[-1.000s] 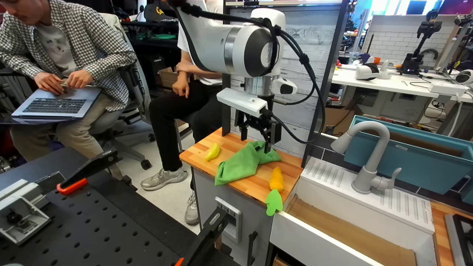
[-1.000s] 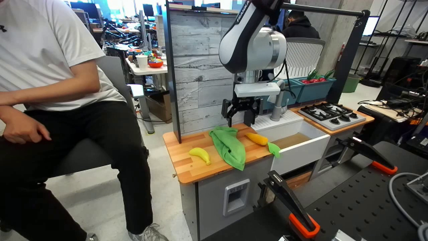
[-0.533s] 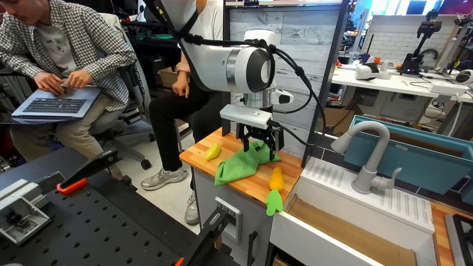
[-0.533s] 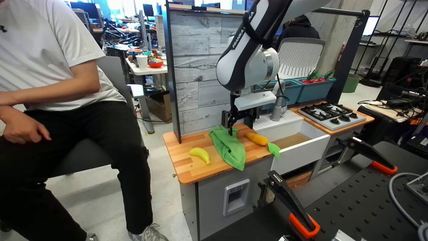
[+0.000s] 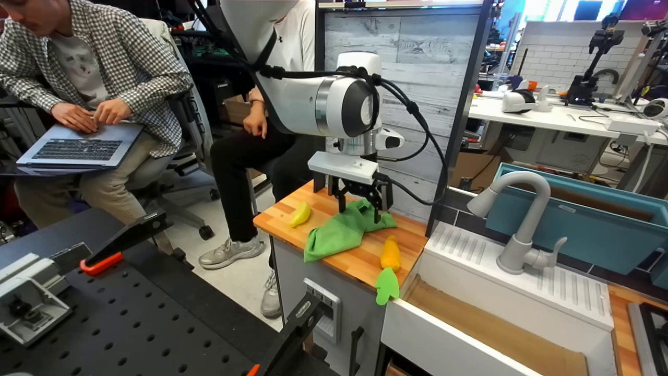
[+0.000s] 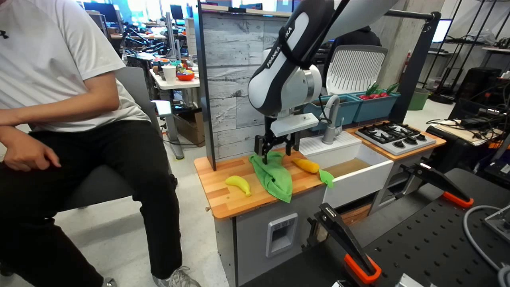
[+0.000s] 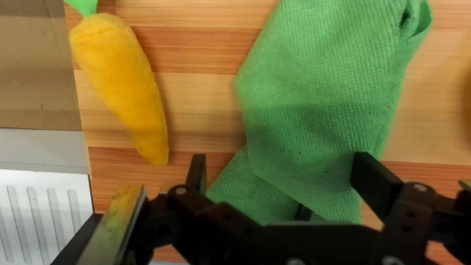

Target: Move the green towel to the left

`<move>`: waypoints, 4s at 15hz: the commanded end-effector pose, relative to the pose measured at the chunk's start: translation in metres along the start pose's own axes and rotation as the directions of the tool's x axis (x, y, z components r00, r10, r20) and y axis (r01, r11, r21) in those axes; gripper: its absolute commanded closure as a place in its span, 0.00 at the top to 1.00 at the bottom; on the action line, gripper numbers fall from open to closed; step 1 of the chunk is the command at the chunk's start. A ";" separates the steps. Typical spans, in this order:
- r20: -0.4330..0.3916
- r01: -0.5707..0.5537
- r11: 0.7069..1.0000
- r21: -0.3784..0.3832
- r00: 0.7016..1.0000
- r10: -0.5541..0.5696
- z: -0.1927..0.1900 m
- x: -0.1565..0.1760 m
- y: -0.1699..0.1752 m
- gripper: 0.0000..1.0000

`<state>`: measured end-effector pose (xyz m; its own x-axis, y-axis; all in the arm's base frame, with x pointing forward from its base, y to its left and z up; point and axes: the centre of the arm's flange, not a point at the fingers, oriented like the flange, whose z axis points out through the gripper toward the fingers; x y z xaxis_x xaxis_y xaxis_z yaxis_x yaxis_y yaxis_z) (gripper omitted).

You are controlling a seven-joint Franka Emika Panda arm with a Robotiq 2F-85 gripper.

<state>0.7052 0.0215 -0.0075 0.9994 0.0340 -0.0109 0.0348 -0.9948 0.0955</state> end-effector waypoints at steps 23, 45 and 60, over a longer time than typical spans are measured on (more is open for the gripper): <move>0.038 0.132 0.990 -0.046 0.991 -0.130 0.056 0.018 -0.067 1.00; -0.001 0.194 0.981 -0.005 0.981 -0.194 0.008 0.024 -0.107 1.00; -0.049 0.240 0.957 0.161 0.971 -0.235 -0.067 -0.022 -0.051 1.00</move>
<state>0.7170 0.0872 0.0286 0.9679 0.2511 0.0118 0.2512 -0.9679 -0.0080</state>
